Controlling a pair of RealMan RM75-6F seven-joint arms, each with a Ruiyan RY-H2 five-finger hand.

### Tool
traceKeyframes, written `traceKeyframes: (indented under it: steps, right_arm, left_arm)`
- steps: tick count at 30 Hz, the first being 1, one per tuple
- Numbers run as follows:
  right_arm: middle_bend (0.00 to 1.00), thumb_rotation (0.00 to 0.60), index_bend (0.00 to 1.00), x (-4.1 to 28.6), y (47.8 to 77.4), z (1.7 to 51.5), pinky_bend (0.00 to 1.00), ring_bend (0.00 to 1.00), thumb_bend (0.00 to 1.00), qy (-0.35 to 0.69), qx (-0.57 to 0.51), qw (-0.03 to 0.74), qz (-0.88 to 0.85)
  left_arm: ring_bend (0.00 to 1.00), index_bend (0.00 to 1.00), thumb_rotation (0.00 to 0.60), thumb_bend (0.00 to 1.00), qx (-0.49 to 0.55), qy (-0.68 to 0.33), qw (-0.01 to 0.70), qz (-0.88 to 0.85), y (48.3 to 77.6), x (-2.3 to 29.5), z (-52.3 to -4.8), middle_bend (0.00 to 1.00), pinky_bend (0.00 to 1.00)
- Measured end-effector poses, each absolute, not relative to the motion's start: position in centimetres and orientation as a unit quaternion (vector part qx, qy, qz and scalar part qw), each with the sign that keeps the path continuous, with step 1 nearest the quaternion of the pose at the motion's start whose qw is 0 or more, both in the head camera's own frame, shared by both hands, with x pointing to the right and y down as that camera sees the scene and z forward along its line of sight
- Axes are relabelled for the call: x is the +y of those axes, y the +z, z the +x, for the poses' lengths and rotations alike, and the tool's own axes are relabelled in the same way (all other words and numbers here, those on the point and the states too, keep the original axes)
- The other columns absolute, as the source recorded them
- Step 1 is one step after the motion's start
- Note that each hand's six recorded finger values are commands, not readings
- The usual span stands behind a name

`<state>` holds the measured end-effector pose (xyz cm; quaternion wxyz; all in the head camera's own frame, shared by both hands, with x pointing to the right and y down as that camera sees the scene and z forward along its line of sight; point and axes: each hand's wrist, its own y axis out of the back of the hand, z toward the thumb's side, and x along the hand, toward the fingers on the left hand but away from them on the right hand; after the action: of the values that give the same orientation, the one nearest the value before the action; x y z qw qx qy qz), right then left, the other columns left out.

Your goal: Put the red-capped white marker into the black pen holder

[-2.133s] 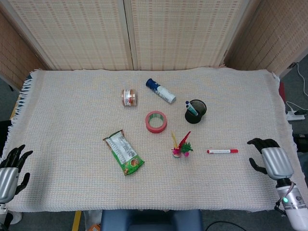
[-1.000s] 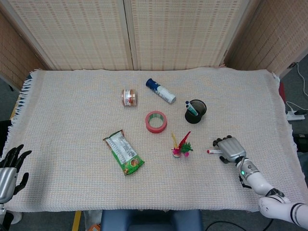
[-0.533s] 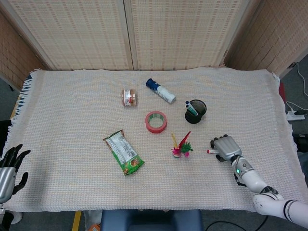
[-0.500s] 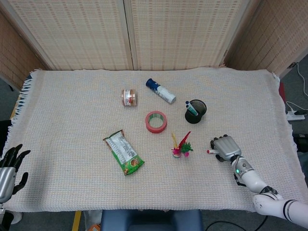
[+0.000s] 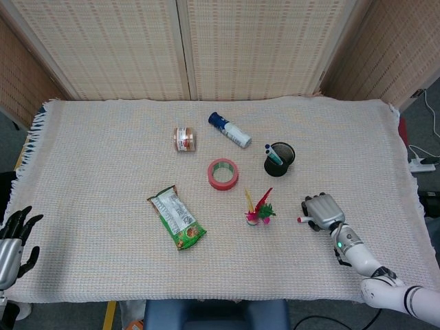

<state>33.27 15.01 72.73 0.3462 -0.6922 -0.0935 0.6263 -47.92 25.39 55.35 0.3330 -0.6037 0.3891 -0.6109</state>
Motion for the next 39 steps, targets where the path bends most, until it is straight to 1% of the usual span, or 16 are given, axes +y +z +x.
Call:
traceKeyframes:
  steps: [7,13,16,23,26,33,39]
  right_arm:
    - [0.34,0.600,0.55,14.7,72.0,33.3,0.33,0.40,0.28,0.619,-0.114,0.347,-0.695]
    - [0.34,0.600,0.55,13.9,70.3,33.1,0.34,0.41,0.28,0.603,-0.146,0.354,-0.700]
    - [0.34,0.600,0.55,13.1,69.0,32.7,0.34,0.41,0.28,0.588,-0.175,0.358,-0.704]
    - [0.34,0.600,0.55,9.8,64.8,31.1,0.35,0.42,0.28,0.534,-0.260,0.369,-0.715]
    - [0.35,0.600,0.55,8.5,63.6,30.5,0.36,0.43,0.28,0.514,-0.287,0.367,-0.721]
    - [0.35,0.600,0.54,5.3,61.8,29.0,0.38,0.45,0.28,0.452,-0.350,0.343,-0.745]
    - [0.35,0.600,0.54,1.7,61.8,28.4,0.39,0.45,0.28,0.410,-0.392,0.339,-0.751]
  left_arm:
    - [0.00,0.17,0.600,0.42,0.390,-0.611,0.332,-0.603,55.4,25.4,-47.9,0.01,0.26]
    - [0.00,0.17,0.600,0.42,0.389,-0.612,0.331,-0.603,55.4,25.4,-48.0,0.01,0.26]
    - [0.00,0.17,0.600,0.42,0.390,-0.611,0.332,-0.603,55.3,25.4,-47.9,0.01,0.26]
    - [0.00,0.17,0.600,0.42,0.392,-0.609,0.335,-0.603,55.1,25.4,-47.9,0.01,0.26]
    - [0.00,0.17,0.600,0.42,0.392,-0.608,0.336,-0.603,55.1,25.4,-47.9,0.01,0.26]
    - [0.00,0.17,0.600,0.42,0.392,-0.608,0.337,-0.603,55.1,25.4,-47.8,0.01,0.26]
    - [0.00,0.17,0.600,0.42,0.393,-0.608,0.336,-0.602,55.0,25.4,-47.9,0.01,0.26]
